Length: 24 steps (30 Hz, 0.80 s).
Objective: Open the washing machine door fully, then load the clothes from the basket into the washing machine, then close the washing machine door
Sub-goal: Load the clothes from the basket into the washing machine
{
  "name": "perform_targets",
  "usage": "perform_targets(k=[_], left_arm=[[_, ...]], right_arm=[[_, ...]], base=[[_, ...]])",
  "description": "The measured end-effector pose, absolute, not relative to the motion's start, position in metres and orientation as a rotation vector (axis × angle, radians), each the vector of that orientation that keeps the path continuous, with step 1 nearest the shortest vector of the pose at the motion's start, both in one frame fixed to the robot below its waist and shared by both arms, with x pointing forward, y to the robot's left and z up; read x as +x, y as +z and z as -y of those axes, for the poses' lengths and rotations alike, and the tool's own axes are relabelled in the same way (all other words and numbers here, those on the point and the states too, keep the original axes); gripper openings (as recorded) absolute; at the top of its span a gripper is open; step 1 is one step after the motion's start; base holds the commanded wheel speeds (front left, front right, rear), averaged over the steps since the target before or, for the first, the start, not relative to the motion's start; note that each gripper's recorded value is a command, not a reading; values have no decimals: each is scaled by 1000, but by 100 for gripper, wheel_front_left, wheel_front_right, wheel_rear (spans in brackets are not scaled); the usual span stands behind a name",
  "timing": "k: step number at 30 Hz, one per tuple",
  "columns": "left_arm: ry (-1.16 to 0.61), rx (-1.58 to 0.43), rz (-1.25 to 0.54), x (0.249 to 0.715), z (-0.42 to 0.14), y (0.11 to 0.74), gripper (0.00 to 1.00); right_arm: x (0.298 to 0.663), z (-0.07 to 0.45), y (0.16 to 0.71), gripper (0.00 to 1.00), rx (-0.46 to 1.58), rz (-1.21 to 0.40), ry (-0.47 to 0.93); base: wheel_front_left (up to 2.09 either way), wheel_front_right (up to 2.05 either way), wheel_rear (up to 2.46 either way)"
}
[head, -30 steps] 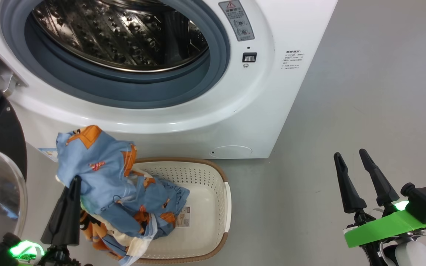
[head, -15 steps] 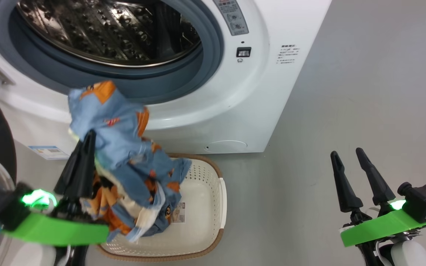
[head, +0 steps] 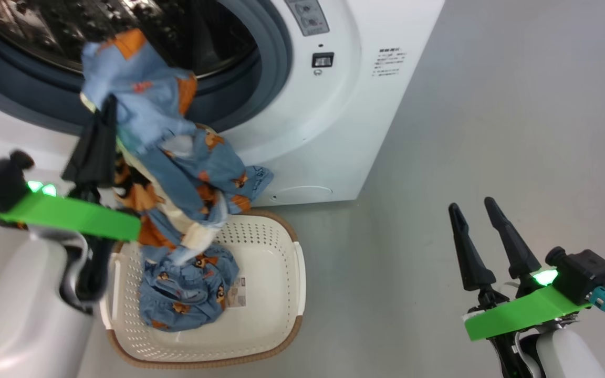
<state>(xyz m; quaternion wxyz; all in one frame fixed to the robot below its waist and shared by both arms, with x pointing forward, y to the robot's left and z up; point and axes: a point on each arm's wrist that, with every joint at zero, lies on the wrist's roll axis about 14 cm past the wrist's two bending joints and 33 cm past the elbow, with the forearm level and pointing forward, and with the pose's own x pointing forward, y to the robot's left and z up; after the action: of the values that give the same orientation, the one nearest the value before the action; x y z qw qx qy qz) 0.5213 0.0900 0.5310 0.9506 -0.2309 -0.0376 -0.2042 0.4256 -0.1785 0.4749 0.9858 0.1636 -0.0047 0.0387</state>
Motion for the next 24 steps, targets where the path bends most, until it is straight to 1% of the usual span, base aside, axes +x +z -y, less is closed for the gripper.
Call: perform_targets(k=[7, 13, 24], left_arm=[[-404, -416, 1, 559, -87, 508, 0], [-400, -377, -102, 578, -78, 476, 0], [-395, -323, -215, 610, -68, 440, 0]], right_arm=[[432, 181, 469, 100, 324, 1, 64], [433, 179, 463, 100, 334, -14, 57], [436, 182, 453, 100, 331, -39, 38]], base=[[0, 0, 0], [0, 0, 0], [0, 0, 0]])
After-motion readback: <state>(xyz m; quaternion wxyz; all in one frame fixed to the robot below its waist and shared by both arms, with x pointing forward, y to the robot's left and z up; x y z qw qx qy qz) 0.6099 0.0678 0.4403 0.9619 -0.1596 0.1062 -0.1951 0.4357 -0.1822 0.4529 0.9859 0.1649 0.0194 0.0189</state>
